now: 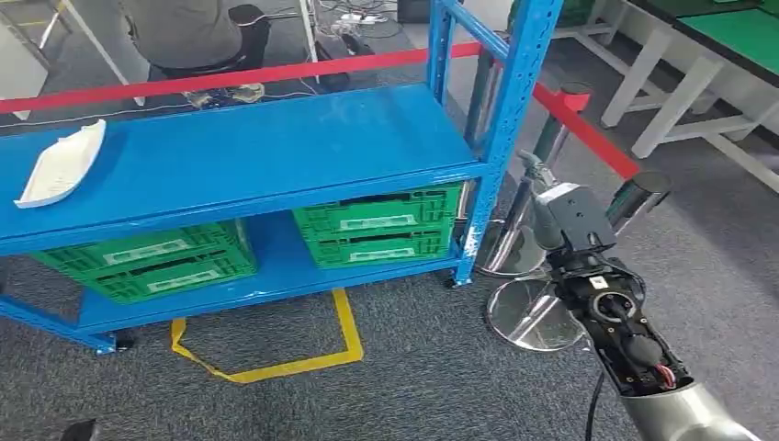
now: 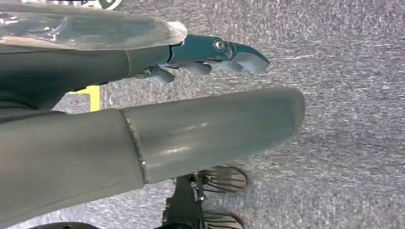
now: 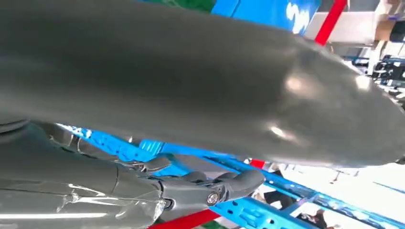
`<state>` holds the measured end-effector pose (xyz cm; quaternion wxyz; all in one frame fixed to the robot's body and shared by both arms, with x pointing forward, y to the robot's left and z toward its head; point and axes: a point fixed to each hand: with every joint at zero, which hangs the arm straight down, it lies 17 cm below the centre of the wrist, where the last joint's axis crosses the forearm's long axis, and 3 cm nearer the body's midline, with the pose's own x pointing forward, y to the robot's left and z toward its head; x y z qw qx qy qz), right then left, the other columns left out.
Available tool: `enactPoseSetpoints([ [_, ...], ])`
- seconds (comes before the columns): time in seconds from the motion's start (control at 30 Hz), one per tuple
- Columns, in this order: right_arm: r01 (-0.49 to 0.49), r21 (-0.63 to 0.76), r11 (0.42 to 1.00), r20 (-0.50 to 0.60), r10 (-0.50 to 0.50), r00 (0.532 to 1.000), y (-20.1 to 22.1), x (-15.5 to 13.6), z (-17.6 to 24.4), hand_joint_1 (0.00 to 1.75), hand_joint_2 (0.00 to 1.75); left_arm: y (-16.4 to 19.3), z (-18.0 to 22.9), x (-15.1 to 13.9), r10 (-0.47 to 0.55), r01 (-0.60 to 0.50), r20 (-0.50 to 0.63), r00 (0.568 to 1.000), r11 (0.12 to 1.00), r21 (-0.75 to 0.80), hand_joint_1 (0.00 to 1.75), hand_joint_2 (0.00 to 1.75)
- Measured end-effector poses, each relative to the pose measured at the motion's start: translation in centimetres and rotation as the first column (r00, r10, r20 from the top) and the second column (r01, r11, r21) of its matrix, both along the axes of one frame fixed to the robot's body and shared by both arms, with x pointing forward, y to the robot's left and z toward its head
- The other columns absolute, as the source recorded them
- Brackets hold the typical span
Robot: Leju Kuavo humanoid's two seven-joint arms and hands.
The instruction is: Take the parts from the cabinet and place them on the table.
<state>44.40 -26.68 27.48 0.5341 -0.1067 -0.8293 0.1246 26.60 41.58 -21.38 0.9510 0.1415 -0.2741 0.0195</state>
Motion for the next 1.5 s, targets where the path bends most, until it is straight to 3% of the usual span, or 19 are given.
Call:
enactPoseSetpoints([
  [1.5, -0.021, 0.009, 1.0, -0.004, 0.021, 1.0, 0.15, 0.13, 0.51, 0.0, 0.0, -0.36, 0.34, 0.89, 0.007, -0.007, 0.021, 1.0, 1.0, 0.015, 0.0, 0.0],
])
